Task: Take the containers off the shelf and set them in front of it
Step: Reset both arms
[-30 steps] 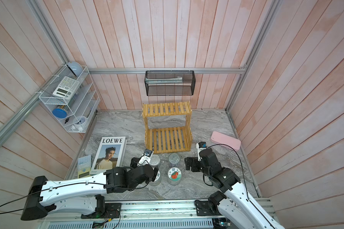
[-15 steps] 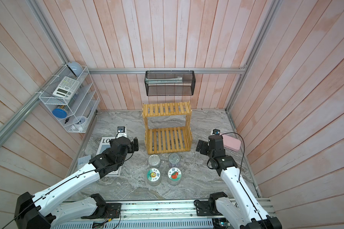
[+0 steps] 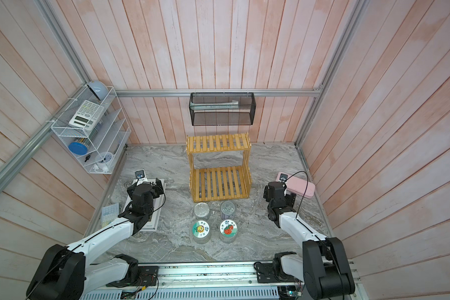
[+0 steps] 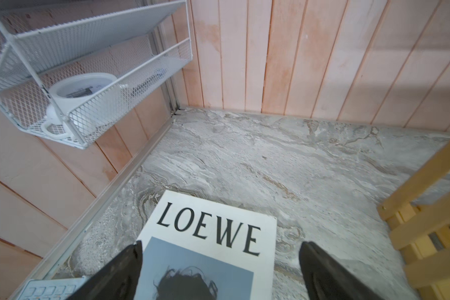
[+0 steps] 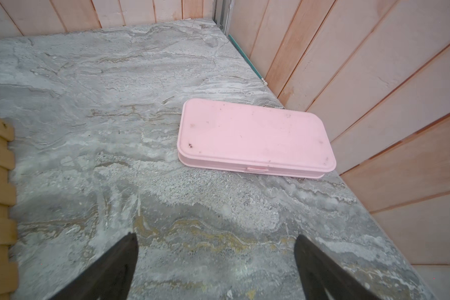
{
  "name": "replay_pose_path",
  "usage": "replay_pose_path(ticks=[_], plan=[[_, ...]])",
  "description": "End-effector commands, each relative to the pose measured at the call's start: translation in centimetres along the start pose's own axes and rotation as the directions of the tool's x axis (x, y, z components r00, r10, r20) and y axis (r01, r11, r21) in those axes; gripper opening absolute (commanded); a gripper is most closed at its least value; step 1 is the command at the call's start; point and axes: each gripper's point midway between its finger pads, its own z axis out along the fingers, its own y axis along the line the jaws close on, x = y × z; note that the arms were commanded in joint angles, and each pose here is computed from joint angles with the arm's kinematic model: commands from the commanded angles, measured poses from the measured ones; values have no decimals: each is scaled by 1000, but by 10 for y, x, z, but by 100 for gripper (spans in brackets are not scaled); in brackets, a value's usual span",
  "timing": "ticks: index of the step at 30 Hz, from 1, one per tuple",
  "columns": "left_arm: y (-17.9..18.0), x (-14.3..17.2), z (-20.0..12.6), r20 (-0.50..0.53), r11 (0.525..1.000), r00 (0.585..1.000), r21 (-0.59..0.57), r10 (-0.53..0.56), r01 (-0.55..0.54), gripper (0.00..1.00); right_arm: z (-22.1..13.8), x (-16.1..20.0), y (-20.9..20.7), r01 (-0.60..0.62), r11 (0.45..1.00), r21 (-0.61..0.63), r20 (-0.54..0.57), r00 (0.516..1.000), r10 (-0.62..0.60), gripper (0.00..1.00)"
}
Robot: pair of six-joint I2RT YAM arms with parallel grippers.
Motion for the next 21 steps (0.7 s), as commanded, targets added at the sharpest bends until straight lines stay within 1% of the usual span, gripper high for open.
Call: replay_pose_path(ticks=[1, 3, 4, 8, 10, 12, 14, 16, 19, 21], plan=[[13, -16, 5, 129, 999, 992, -50, -5, 11, 100, 5, -28, -9, -32, 997, 74, 133, 991, 22, 98], [16, -10, 10, 118, 998, 993, -55, 1, 5, 100, 8, -26, -10, -36, 996, 85, 161, 987, 22, 98], [19, -4, 14, 92, 998, 996, -69, 14, -8, 100, 10, -26, -11, -43, 995, 93, 178, 984, 26, 98], [35, 14, 22, 105, 995, 994, -91, -23, 32, 100, 14, -28, -9, -44, 994, 98, 223, 975, 22, 98], [41, 12, 24, 136, 995, 990, -93, -32, 45, 100, 13, -31, -10, -40, 994, 105, 245, 969, 13, 98], [47, 11, 26, 166, 994, 984, -81, -63, 77, 100, 14, -23, -10, -49, 995, 89, 249, 968, 25, 98], [52, 19, 31, 152, 992, 984, -79, -90, 103, 100, 15, -22, -4, -42, 998, 55, 282, 959, 25, 98], [53, 24, 34, 159, 990, 982, -77, -103, 117, 100, 14, -24, 3, -28, 999, 20, 335, 942, 20, 98], [50, 29, 36, 162, 992, 982, -59, -101, 112, 100, 13, -21, 15, 23, 1000, -20, 333, 943, -15, 98], [49, 31, 39, 153, 992, 983, -60, -98, 108, 100, 13, -22, 15, 20, 1000, -20, 340, 940, -12, 98]])
